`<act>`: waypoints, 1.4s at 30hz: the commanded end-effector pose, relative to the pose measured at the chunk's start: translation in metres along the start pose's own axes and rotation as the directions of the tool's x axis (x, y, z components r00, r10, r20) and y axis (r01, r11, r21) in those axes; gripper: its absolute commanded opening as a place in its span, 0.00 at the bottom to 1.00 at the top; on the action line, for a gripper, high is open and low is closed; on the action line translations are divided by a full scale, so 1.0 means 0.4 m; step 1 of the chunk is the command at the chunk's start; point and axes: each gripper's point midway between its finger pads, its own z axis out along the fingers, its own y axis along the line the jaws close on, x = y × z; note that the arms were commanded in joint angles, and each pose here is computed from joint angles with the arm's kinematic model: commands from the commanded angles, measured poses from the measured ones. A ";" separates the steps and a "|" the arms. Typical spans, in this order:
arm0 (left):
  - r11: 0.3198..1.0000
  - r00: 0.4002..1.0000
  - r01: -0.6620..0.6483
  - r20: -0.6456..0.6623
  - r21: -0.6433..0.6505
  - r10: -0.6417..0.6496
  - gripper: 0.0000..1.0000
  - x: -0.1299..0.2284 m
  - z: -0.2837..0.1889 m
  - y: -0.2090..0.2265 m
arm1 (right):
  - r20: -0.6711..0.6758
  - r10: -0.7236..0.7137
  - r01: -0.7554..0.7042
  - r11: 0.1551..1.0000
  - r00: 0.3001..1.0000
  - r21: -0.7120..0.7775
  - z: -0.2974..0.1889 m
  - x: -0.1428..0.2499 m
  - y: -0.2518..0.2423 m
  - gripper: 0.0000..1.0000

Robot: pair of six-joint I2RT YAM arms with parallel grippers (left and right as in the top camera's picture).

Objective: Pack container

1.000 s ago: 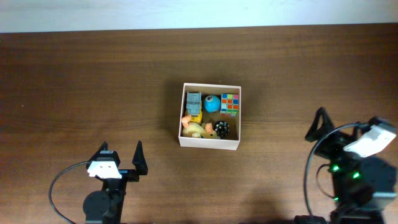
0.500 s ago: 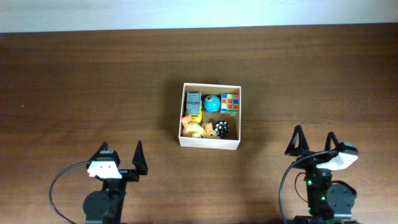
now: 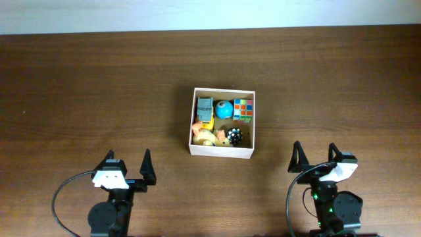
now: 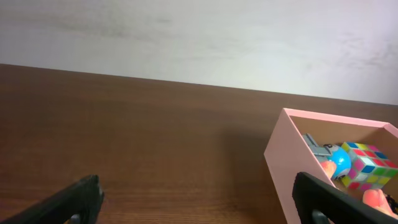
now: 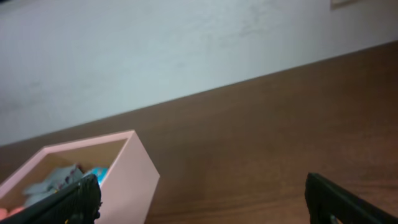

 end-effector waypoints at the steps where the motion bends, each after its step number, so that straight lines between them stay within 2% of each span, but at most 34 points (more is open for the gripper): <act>1: 1.000 1.000 -0.020 0.003 0.015 0.020 0.99 0.002 0.000 -0.006 | -0.017 -0.058 0.058 0.998 0.998 -0.009 -0.002 0.014 0.003 0.99; 42: 1.000 1.000 -0.020 0.003 0.015 0.020 0.99 0.002 0.000 -0.006 | -0.016 -0.075 0.075 0.997 0.997 -0.010 -0.002 0.014 0.003 0.99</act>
